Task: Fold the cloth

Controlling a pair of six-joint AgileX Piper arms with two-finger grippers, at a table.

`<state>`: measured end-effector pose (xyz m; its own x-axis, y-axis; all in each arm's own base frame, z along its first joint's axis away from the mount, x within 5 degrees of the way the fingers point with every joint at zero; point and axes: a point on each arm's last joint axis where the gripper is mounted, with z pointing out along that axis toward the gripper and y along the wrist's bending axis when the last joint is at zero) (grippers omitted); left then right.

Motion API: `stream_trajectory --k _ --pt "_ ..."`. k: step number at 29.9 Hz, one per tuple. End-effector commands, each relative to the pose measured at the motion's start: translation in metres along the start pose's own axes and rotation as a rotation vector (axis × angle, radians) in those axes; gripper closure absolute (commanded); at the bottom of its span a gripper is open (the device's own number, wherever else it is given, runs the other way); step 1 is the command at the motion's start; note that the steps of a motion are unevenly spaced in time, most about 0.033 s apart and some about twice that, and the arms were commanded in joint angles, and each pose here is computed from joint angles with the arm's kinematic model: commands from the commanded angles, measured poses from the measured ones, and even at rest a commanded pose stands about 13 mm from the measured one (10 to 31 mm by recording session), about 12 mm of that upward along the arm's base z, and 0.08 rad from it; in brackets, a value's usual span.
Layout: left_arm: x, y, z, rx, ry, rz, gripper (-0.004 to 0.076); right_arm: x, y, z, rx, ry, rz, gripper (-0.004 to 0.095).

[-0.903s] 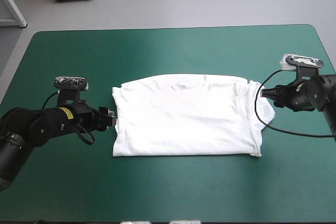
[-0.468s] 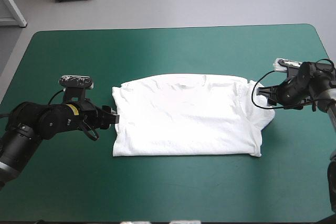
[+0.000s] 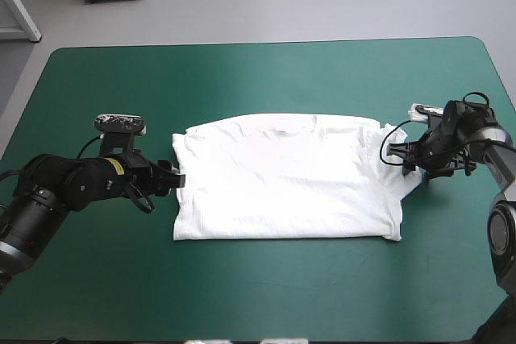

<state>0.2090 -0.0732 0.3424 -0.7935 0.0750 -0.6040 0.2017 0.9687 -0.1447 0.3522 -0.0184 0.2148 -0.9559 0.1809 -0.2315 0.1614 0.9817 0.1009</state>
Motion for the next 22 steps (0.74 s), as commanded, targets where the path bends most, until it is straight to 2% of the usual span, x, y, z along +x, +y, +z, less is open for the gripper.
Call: stream_trajectory --k 1,3,6,15,22 --pt "-0.011 -0.004 -0.013 0.026 -0.099 -0.006 0.0252 -0.005 0.001 -0.013 -0.014 -0.033 0.003 0.0487" --pt "-0.011 -0.004 -0.013 0.026 -0.099 -0.006 0.0252 -0.004 0.001 -0.011 -0.017 -0.014 0.007 0.0618" --pt "-0.011 -0.004 -0.013 0.026 -0.099 -0.006 0.0252 -0.004 0.001 -0.01 -0.018 -0.007 0.007 0.092" --pt "-0.011 -0.004 -0.013 0.026 -0.099 -0.006 0.0252 -0.012 0.007 -0.029 -0.037 -0.064 -0.008 0.0925" --pt "-0.011 -0.004 -0.013 0.026 -0.099 -0.006 0.0252 -0.024 0.052 -0.074 -0.118 -0.194 -0.102 0.0925"
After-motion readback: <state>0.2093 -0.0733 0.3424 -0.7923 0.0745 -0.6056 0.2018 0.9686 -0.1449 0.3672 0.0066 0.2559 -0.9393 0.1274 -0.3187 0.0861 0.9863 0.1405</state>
